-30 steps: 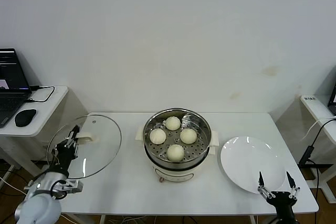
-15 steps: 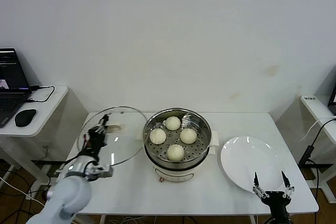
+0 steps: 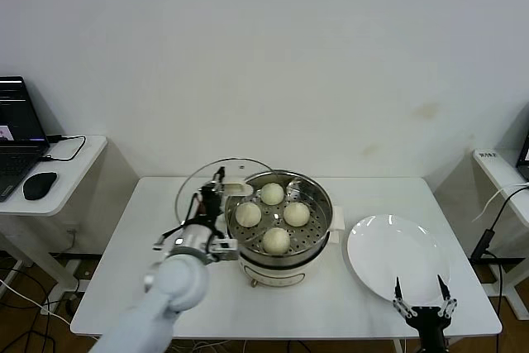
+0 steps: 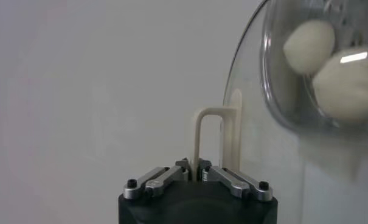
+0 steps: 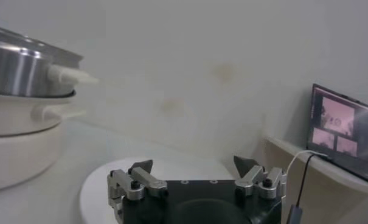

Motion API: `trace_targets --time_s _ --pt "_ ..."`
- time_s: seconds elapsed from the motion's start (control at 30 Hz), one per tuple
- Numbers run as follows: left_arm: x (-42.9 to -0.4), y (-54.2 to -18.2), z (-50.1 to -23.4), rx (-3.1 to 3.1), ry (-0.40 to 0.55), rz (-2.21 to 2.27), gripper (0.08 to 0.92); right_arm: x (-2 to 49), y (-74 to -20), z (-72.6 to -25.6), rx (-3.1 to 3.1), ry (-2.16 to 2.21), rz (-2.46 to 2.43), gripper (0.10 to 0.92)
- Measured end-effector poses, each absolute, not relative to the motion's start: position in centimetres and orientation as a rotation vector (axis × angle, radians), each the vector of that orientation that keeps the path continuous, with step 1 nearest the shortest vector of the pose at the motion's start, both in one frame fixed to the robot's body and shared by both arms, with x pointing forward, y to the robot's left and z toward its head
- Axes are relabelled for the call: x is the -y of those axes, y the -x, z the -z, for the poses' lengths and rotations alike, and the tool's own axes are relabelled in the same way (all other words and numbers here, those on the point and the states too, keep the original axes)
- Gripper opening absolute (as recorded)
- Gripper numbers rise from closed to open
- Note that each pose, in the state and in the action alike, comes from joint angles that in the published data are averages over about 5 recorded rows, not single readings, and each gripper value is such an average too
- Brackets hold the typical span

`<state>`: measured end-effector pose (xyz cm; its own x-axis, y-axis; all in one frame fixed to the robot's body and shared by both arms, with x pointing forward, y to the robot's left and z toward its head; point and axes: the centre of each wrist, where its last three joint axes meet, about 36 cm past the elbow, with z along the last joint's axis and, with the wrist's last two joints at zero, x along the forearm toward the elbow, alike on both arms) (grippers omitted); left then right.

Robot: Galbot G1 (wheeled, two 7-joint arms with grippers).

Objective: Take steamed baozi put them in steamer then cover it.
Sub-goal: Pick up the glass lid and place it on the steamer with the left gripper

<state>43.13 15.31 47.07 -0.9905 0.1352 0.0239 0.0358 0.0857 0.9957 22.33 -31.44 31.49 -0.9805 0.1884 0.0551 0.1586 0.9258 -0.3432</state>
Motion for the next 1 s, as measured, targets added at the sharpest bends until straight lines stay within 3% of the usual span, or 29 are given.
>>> trace_targets --time_s 0.4,1.0 --pt "-7.8 -43.7 -46.4 -2.23 -0.253 -2.043 0.15 31.3 -22.2 -30.9 2.987 0.258 -0.541 0.823" --pt "-4.8 -44.1 -43.8 -2.21 -0.295 -2.081 0.15 30.8 -22.1 -30.4 2.984 0.235 -0.535 0.823"
